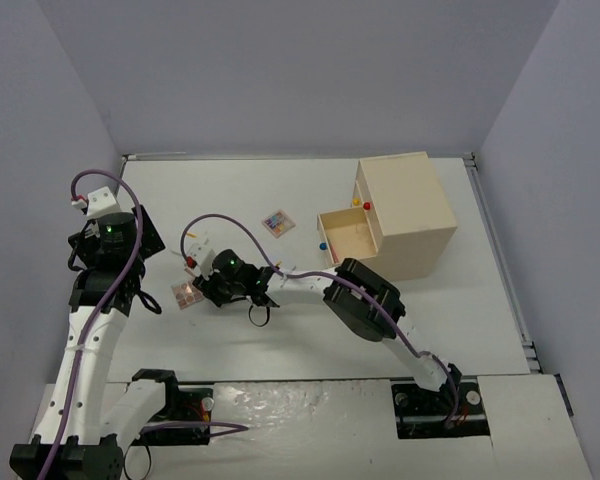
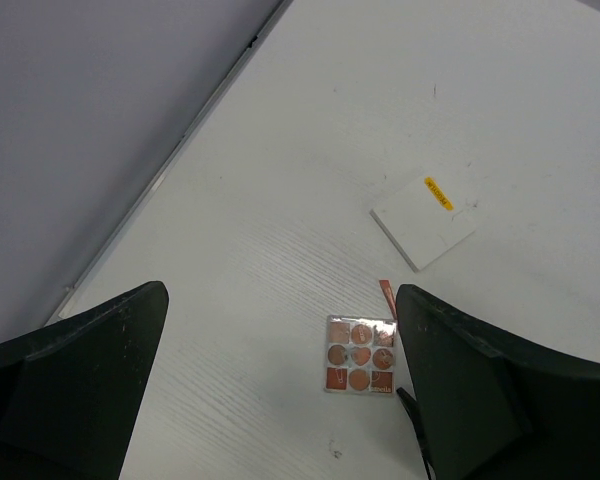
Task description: Organize the makeup
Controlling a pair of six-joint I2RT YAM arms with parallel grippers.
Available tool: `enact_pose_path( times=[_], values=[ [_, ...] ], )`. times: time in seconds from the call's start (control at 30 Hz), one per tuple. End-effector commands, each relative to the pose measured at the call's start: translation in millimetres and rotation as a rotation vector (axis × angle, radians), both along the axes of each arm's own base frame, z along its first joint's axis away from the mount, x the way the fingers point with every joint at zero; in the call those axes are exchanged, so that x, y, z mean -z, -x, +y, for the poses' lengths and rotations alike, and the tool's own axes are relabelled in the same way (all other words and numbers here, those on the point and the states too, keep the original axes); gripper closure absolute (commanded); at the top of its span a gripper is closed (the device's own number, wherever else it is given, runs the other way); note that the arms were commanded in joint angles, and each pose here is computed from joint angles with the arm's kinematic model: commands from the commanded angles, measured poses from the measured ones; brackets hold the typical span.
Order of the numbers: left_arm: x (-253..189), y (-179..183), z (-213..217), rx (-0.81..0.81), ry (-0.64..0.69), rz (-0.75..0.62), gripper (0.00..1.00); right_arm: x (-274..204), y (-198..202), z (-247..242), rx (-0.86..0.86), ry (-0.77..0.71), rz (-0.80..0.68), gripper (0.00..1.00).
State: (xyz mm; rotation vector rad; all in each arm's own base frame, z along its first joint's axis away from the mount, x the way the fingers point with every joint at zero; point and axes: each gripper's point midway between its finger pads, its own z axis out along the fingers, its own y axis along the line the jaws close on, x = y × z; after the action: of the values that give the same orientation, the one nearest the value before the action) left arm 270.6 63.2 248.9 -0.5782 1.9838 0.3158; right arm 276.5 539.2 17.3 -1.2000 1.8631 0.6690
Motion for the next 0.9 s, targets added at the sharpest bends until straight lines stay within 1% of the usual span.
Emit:
enact_pose_path(
  times=[0.0, 0.13, 0.2, 0.27, 0.33, 0.4, 0.6, 0.73, 0.87],
  values=[
    [-22, -8, 4, -0.028, 0.004, -0.087, 0.03, 0, -11, 9, 0.03, -0.007, -0.043, 0.64],
    [-22, -8, 5, -0.031, 0.005, -0.088, 0.03, 9, -15, 6, 0.057, 0.03, -0.062, 0.71],
    [-21, -8, 5, -0.033, 0.008, -0.086, 0.03, 14, -18, 1, 0.077, 0.057, -0.069, 0.79],
    [-21, -8, 5, -0.032, 0.009, -0.088, 0.03, 17, -19, -4, 0.089, 0.074, -0.069, 0.91],
    [-21, -8, 5, -0.033, 0.009, -0.086, 0.03, 17, -18, -12, 0.102, 0.086, -0.065, 0.99],
    [-22, -8, 5, -0.032, 0.01, -0.089, 0.03, 15, -14, -23, 0.111, 0.092, -0.048, 1.0],
    [-20, -8, 4, -0.027, 0.014, -0.087, 0.03, -5, -7, -54, 0.136, 0.105, -0.031, 1.0],
    [-20, -9, 3, -0.022, 0.02, -0.087, 0.03, -44, -1, -70, 0.156, 0.059, -0.046, 1.0],
    [-19, -11, 2, -0.014, 0.025, -0.087, 0.03, -101, -1, -87, 0.216, -0.016, -0.099, 1.0]
  ],
)
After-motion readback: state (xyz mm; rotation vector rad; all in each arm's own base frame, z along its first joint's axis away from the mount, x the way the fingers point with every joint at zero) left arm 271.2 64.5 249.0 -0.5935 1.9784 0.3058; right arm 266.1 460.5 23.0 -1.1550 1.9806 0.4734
